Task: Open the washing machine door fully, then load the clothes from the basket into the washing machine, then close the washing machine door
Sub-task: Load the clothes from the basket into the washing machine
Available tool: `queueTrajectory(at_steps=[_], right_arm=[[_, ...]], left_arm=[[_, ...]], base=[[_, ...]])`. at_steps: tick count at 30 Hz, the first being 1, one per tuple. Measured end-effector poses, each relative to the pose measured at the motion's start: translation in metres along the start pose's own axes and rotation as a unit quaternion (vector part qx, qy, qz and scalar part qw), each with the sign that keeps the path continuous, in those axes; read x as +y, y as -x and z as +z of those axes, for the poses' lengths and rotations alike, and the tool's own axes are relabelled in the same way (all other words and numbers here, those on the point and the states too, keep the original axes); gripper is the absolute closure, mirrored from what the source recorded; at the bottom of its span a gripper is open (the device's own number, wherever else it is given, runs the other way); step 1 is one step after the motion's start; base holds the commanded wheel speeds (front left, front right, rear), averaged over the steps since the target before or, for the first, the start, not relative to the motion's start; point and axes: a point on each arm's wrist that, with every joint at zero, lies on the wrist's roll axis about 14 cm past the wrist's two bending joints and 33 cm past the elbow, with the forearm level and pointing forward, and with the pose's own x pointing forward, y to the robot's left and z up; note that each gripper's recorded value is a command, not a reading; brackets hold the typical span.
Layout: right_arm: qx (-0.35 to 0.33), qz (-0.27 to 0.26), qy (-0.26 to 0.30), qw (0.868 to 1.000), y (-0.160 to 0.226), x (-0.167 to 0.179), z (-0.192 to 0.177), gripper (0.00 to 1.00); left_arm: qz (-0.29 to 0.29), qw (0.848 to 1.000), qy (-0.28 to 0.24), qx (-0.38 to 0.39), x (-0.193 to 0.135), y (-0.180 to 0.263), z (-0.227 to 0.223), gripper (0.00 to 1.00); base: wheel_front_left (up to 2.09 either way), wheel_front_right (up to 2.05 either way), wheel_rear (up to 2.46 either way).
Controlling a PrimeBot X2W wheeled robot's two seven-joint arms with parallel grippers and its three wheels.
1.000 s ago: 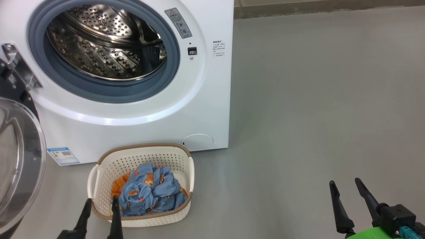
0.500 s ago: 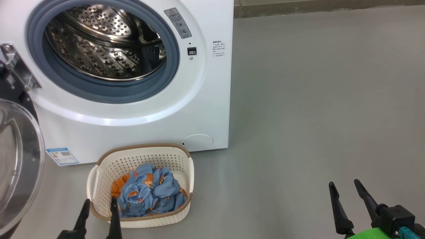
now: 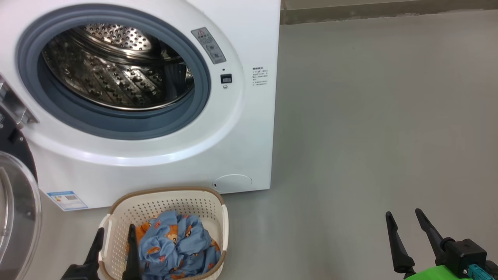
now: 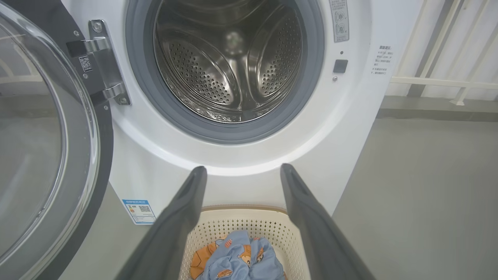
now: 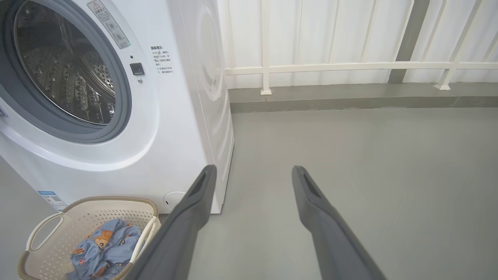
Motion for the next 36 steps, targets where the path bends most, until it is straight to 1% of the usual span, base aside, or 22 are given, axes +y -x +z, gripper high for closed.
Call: queueTrajectory(at_steps=[5, 21, 26, 31, 36], right_arm=[[0.001, 0.003, 0.0, 1.0, -0.001, 0.002, -0.001, 0.0], [0.008, 0.009, 0.0, 1.0, -0.004, 0.006, -0.004, 0.0], [0.01, 0.008, 0.0, 1.0, -0.005, 0.005, -0.006, 0.0], [0.018, 0.007, -0.001, 1.0, -0.008, 0.004, -0.01, 0.0], [0.014, 0.008, -0.001, 1.0, -0.02, 0.005, -0.008, 0.0]], left_arm=[[0.002, 1.0, 0.002, 0.001, 0.001, 0.001, -0.001, 0.0], [0.002, 1.0, 0.007, 0.018, 0.0, 0.002, -0.011, 0.0], [0.008, 0.999, 0.004, 0.054, 0.002, 0.002, -0.027, 0.0], [0.001, 0.997, 0.005, 0.076, -0.004, -0.009, -0.036, 0.0], [-0.003, 0.99, 0.002, 0.141, -0.007, -0.024, -0.064, 0.0]], base=[[0.4, -0.4, 0.0], [0.0, 0.0, 0.0], [0.0, 0.0, 0.0], [0.0, 0.0, 0.0], [0.0, 0.0, 0.0]])
